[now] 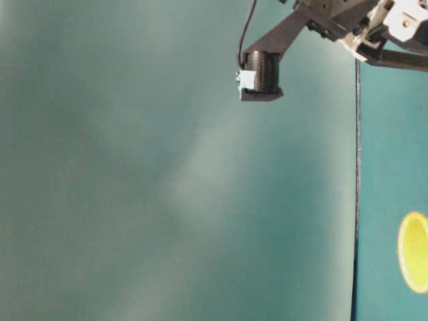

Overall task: Move the block to the left with right arm.
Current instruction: 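Close the right gripper on the orange cube, then carry the cube leftward with the right gripper past the taped square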

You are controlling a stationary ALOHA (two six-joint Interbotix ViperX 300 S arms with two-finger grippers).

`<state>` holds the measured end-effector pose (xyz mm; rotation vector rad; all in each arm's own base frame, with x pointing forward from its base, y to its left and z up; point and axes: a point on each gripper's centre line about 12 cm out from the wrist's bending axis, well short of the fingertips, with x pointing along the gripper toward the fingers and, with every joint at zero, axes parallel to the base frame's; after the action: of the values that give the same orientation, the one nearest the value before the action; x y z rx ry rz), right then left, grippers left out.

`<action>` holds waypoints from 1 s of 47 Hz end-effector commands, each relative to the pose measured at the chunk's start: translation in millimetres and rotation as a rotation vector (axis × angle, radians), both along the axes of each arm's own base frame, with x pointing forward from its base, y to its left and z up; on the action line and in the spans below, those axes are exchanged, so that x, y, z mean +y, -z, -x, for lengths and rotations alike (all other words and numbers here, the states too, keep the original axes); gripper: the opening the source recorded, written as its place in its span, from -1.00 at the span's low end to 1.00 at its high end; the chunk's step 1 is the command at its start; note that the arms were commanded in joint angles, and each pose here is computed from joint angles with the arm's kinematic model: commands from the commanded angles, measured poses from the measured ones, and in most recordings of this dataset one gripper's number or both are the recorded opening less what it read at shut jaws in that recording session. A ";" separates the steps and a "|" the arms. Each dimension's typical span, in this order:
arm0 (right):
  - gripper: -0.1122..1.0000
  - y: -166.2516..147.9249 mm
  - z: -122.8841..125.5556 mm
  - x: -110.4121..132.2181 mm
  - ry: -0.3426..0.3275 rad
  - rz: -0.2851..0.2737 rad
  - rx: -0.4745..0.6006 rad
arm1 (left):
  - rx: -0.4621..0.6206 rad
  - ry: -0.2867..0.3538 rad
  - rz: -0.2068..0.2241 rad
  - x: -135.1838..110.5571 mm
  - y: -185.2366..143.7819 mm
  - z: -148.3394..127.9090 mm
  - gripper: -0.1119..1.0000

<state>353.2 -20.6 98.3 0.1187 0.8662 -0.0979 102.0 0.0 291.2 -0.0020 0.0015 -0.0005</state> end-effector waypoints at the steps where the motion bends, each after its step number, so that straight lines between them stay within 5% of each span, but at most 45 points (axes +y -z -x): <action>1: 0.32 -10.4 -7.2 -1.0 0.002 0.002 -0.035 | -0.020 0.001 0.000 -0.1 -9.4 1.3 -0.80; 12: -0.08 -29.0 -8.8 1.2 0.001 -0.004 -0.013 | -0.021 0.001 0.000 -0.1 -10.0 1.4 -0.80; 31: -0.09 -109.0 -3.3 2.0 -0.001 -0.007 0.055 | -0.018 0.001 0.000 -0.1 -9.3 1.0 -0.80; 47: -0.09 -150.8 -33.6 -0.2 -0.015 0.021 -0.106 | -0.014 0.001 0.000 -0.1 -8.3 0.3 -0.80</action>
<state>373.2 -20.9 227.4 0.1080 0.8467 -0.0924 102.0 -0.2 291.2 -0.0020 0.0015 -0.0020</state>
